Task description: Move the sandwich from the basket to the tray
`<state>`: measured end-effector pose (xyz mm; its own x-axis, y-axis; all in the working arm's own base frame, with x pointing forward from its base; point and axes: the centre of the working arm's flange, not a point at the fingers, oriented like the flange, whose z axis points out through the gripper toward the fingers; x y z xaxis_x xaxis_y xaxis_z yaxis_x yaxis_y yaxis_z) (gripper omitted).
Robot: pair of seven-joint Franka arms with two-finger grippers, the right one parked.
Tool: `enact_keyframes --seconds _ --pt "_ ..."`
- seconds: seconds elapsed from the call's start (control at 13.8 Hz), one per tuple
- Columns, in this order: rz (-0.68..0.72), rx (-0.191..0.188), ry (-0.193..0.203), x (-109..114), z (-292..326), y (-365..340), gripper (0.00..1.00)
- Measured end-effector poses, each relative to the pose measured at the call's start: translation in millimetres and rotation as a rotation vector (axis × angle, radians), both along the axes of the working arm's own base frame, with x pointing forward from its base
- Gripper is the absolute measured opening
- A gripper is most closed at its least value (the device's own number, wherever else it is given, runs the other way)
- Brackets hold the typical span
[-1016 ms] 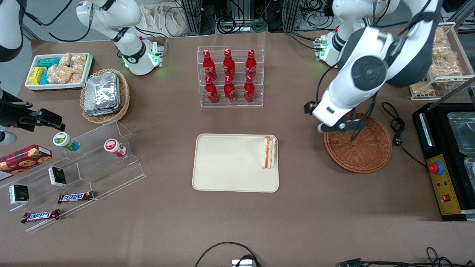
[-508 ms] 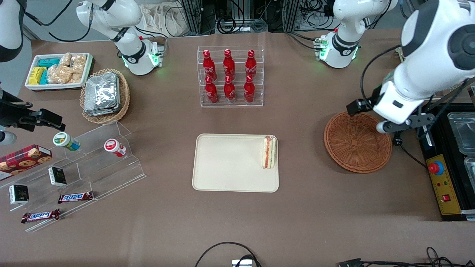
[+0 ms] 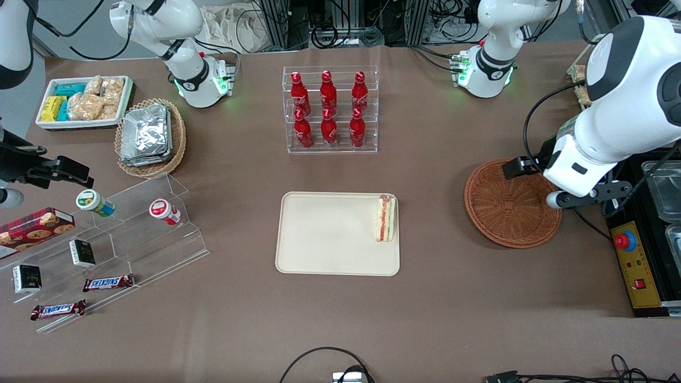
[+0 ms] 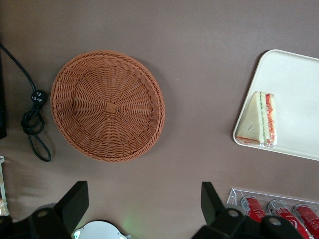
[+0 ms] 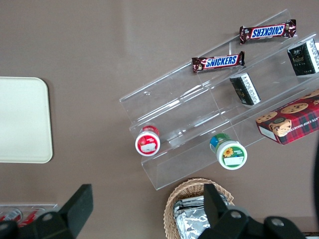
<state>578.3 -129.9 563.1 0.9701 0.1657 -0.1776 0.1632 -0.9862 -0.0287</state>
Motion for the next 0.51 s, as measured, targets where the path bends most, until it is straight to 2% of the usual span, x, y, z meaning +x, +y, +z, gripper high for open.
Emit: enact_keyframes --seconds 0.51 --pt "-0.006 -0.006 0.001 2.7 -1.3 -3.1 1.00"
